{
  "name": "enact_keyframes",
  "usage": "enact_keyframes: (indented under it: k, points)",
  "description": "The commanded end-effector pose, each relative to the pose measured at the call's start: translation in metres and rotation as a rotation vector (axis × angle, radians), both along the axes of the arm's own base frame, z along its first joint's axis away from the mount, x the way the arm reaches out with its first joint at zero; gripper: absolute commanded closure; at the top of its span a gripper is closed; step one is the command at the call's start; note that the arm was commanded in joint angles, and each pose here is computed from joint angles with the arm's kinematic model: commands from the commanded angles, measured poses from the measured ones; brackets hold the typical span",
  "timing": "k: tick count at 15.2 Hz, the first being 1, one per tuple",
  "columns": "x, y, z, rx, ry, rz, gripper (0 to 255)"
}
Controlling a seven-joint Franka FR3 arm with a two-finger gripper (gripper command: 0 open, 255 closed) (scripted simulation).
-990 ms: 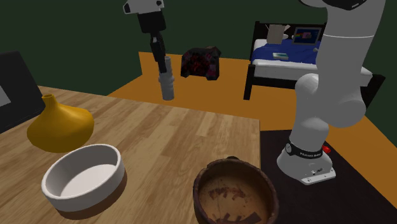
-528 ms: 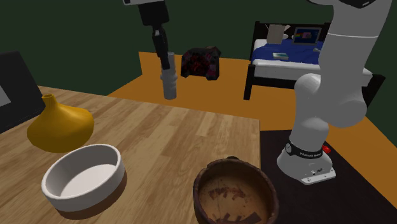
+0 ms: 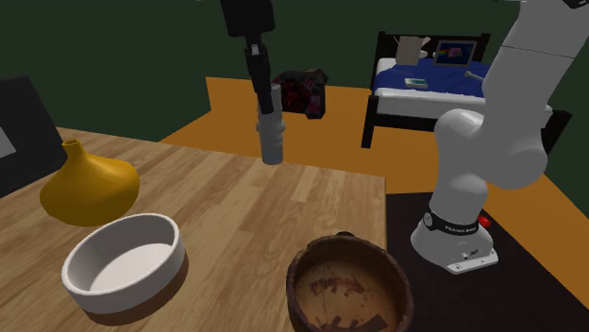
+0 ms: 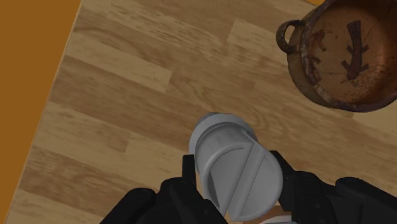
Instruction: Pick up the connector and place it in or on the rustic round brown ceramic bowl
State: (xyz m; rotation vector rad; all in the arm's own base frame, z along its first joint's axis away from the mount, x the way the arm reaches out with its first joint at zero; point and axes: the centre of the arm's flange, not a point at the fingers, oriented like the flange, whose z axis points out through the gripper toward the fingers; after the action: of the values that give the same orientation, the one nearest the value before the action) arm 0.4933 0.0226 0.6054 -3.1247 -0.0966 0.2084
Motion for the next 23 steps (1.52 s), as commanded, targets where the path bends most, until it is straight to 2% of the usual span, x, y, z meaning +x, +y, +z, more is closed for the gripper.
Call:
enact_keyframes:
  k: [1,18,23]
  points:
    - [-0.013,0.025,0.006,0.0,0.0,-0.001,255]
    - [-0.111,0.229,0.033,0.0,0.0,-0.001,255]
    - [-0.111,0.229,0.006,0.0,0.0,-0.001,255]
